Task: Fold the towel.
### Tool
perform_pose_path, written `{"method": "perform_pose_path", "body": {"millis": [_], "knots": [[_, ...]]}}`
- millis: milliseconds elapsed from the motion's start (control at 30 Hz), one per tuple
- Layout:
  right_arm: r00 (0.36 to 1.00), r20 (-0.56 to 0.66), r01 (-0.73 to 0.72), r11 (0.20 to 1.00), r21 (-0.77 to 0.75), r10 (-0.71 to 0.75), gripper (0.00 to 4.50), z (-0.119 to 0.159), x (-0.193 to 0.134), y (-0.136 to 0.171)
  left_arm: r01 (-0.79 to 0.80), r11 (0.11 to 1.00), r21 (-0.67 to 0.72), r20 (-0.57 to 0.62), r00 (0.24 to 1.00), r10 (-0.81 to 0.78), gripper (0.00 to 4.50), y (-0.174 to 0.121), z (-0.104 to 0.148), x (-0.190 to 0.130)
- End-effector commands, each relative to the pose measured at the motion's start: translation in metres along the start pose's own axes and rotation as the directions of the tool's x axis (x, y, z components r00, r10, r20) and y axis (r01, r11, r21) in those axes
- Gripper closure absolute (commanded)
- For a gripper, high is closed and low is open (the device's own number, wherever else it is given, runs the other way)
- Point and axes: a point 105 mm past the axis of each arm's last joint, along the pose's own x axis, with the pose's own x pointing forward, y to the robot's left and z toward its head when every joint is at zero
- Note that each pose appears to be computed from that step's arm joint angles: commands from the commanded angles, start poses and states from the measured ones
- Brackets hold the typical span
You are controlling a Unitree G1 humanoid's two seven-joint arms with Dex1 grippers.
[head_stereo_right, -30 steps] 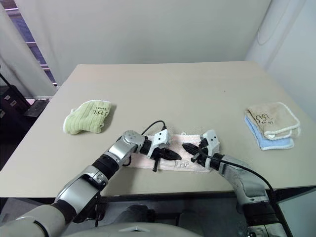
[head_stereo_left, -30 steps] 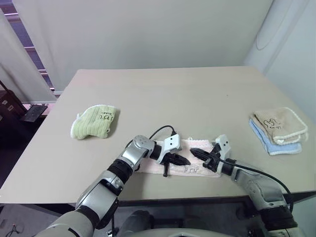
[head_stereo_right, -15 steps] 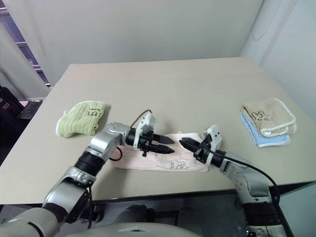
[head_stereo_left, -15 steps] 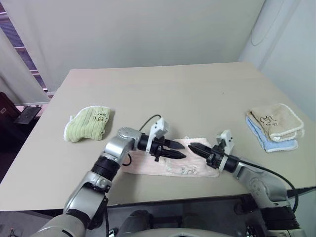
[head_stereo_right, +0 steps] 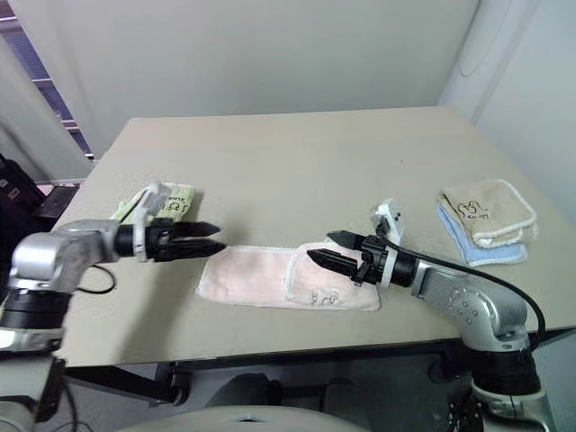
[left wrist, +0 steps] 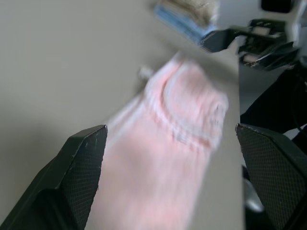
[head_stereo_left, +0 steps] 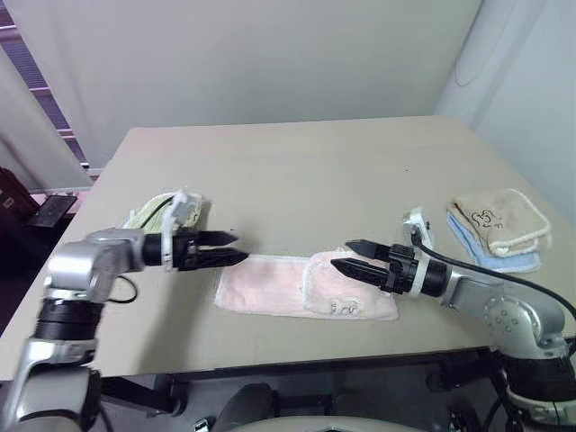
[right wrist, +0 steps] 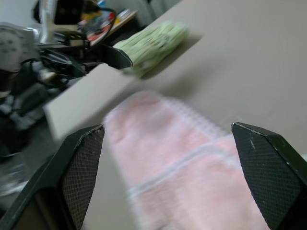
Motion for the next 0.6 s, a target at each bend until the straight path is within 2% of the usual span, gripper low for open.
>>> {"method": "perform_pose_path", "body": {"millis": [33,233,367,467,600], "knots": [[0.999,0.006,-0.037,0.999,0.040,0.037,0.02,0.012,0.003,0.004,-0.008,0.993,-0.116,-0.036,0.999,0.004,0.00,-0.003,-0.008,-0.011],[0.999,0.037,-0.027,0.993,0.115,0.023,0.02,0.019,0.008,-0.003,-0.014,0.933,-0.359,-0.030,1.000,0.004,0.00,-0.008,-0.022,-0.022],[0.998,0.054,-0.027,0.989,0.148,0.019,0.02,0.018,0.010,-0.004,-0.066,0.880,-0.470,-0.107,0.994,0.017,0.00,-0.011,-0.044,-0.029],[0.999,0.053,-0.017,0.985,0.172,0.008,0.02,0.015,0.012,-0.006,-0.174,0.848,-0.501,-0.219,0.973,0.070,0.00,-0.004,-0.062,-0.035],[0.999,0.047,-0.004,0.982,0.189,-0.005,0.02,0.009,0.016,-0.007,-0.169,0.828,-0.535,-0.211,0.975,0.063,0.00,-0.004,-0.062,-0.037]]}}
